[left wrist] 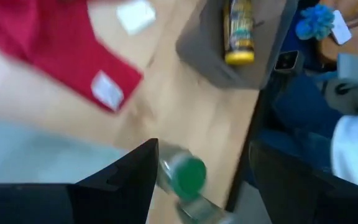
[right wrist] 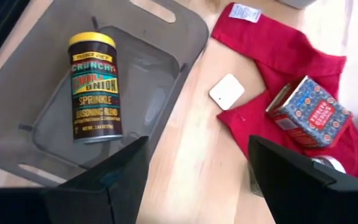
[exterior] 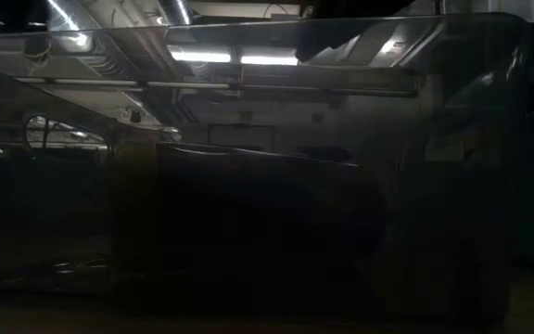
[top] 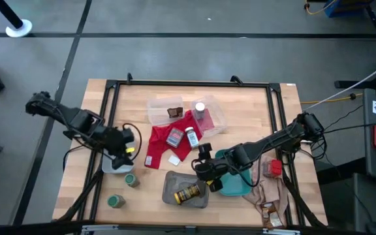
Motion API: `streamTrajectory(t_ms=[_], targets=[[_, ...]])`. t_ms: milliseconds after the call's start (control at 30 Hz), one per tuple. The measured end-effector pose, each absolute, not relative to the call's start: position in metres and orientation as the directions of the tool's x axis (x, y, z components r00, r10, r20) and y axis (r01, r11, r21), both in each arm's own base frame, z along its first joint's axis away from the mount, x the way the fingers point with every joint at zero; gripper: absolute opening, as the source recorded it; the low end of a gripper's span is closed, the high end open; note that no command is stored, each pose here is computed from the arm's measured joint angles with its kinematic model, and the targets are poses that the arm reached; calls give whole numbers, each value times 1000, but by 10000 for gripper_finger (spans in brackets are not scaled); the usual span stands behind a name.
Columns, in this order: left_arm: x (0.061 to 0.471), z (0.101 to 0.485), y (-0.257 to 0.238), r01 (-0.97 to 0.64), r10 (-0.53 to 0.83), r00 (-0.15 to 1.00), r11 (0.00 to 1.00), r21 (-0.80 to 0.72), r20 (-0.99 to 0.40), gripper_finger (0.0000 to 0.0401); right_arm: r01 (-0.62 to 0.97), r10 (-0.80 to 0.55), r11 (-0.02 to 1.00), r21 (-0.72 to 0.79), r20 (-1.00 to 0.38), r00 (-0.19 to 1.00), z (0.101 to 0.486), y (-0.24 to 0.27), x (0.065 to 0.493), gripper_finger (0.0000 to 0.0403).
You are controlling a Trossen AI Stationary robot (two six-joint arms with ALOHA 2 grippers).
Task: Sort spices by type
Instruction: Put the top green seasoning bottle into the gray bin
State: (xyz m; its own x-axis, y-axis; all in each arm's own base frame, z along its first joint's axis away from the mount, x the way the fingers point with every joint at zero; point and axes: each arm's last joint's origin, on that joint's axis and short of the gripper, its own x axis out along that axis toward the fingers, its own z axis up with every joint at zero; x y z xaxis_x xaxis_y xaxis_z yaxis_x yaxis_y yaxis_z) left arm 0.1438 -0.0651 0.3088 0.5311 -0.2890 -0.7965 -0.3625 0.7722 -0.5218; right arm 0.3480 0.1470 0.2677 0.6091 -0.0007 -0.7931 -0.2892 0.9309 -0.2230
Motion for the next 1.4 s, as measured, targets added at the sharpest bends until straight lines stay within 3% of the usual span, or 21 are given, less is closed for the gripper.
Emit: streamTrajectory(t_ms=[300, 800, 1000, 1400], targets=[[142, 293, -87, -637, -300, 366, 610, -472, -881, 235, -274, -28, 930, -245, -790, 613, 268, 146, 348, 271], [167, 253, -124, -670, -207, 153, 697, -255, -966, 235, -297, -28, 918, -262, -791, 611, 267, 146, 348, 271], [169, 247, -130, -659, -189, 139, 715, -233, -972, 235, -298, -28, 918, -262, -792, 610, 267, 146, 348, 271], [171, 249, -138, -633, -185, 221, 720, -285, -958, 235, -298, -28, 918, -262, -792, 610, 267, 146, 348, 271]])
